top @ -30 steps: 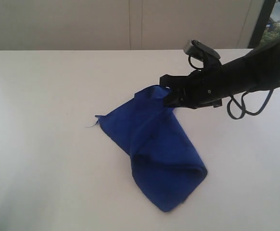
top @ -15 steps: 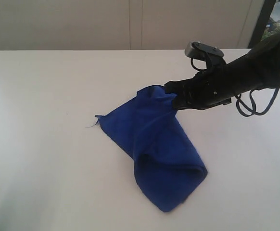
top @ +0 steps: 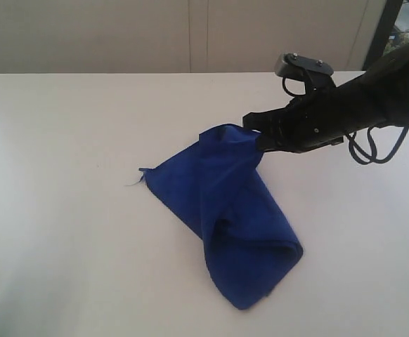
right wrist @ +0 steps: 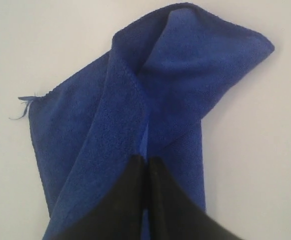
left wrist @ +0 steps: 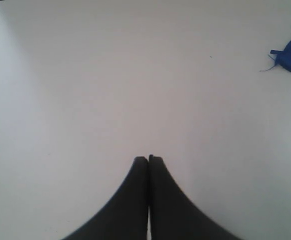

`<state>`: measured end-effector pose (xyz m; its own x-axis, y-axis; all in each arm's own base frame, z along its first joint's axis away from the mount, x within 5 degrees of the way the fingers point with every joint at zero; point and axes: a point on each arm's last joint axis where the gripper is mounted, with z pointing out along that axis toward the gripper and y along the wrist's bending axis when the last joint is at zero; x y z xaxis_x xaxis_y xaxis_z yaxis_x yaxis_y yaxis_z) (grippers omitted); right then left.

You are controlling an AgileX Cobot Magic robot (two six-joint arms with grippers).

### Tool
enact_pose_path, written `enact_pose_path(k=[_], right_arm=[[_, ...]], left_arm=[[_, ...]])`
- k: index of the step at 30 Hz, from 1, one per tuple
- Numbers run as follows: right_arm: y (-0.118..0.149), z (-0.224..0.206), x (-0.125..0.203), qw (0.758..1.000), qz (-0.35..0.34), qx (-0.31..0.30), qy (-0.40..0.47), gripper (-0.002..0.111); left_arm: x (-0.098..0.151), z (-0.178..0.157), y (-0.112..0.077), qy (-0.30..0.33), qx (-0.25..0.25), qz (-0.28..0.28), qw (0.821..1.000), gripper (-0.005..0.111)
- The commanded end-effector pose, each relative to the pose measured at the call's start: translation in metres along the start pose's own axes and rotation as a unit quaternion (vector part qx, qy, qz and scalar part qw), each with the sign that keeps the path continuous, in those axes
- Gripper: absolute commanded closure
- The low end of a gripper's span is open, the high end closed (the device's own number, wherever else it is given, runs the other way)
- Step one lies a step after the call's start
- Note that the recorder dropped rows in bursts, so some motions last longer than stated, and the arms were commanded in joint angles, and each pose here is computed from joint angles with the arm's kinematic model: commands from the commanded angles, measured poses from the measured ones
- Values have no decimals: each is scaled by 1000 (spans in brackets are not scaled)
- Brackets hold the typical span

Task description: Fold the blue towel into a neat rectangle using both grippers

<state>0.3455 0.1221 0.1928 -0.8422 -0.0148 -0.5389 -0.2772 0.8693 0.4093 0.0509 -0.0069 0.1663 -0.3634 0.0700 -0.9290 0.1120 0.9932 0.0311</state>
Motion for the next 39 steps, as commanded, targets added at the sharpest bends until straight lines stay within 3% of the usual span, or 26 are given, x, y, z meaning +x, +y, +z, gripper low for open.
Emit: enact_pose_path(k=[1, 7, 12, 16, 19, 22, 28, 31, 32, 35, 37, 39], right_arm=[[1, -3, -2, 1000, -9, 2, -2, 108], [1, -3, -2, 1000, -12, 2, -3, 108], [1, -3, -2, 1000, -12, 2, -2, 108], [1, -3, -1, 1000, -12, 0, 0, 108], [1, -3, -2, 1000, -12, 1, -1, 108], [1, -3, -2, 1000, -12, 1, -1, 108], [1, -3, -2, 1000, -12, 2, -2, 108], [1, -3, -2, 1000, -12, 2, -2, 108], [1, -3, -2, 1000, -12, 2, -2, 108], [1, -3, -2, 1000, -12, 2, -2, 108], [1, -3, -2, 1000, -12, 2, -2, 108], [1, -3, -2, 1000, -12, 2, -2, 108]], left_arm=[[-2, 0, -1, -19, 7, -46, 999, 107], [-28, -4, 4, -161, -17, -49, 986, 107], [-40, -10, 7, -234, -26, -61, 970, 107], [-41, -10, 7, -242, -6, -144, 959, 107], [-49, -14, 5, -179, 1, -138, 974, 107], [-79, -20, 3, -99, 9, -130, 986, 107], [-128, 4, 4, 85, 14, -97, 992, 107], [-137, 35, 5, 175, 21, -79, 981, 107], [-137, 60, 6, 220, 23, -83, 972, 107], [-135, 105, 6, 267, 32, -83, 959, 107], [-134, 146, -2, 282, 47, -61, 956, 107], [-132, 193, -28, 317, 80, -40, 944, 107]])
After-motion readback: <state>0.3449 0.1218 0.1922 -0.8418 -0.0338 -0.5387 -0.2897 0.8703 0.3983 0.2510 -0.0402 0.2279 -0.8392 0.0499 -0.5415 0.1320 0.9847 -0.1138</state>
